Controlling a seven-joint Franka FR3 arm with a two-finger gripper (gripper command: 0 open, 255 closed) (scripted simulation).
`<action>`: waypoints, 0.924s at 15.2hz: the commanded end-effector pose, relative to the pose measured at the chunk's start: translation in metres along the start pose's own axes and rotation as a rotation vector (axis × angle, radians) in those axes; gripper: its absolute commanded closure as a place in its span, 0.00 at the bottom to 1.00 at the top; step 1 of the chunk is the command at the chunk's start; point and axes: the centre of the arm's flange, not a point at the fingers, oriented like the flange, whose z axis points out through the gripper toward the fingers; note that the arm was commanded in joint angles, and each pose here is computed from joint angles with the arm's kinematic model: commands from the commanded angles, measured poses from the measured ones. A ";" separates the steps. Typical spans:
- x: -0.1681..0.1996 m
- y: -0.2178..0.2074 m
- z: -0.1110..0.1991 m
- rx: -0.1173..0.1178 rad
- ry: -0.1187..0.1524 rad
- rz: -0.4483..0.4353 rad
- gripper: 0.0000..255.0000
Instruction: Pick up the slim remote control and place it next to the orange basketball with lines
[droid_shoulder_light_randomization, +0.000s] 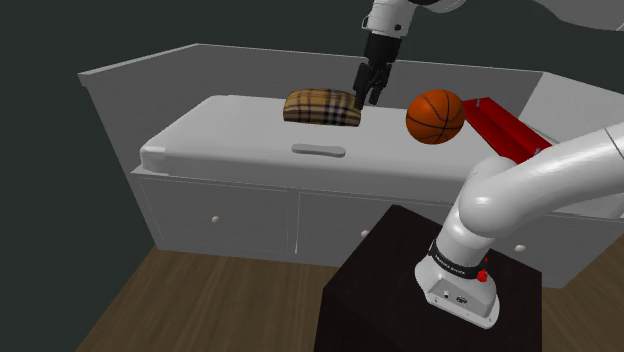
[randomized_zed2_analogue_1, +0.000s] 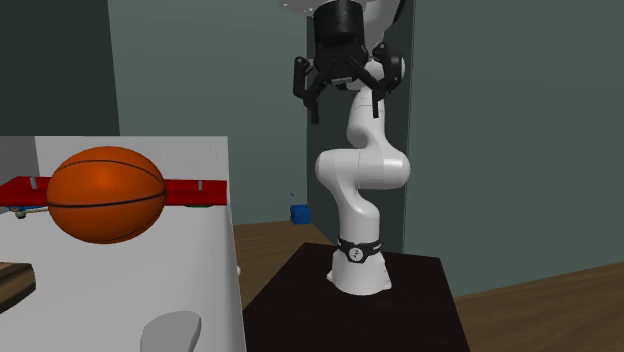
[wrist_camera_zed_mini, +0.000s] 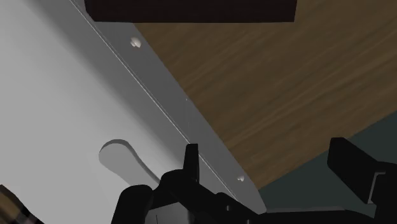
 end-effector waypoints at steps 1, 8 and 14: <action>0.000 0.000 0.000 0.000 0.000 0.000 0.00; 0.050 0.050 0.059 -0.024 -0.023 -0.130 0.00; 0.097 0.088 0.110 -0.045 -0.043 -0.242 0.00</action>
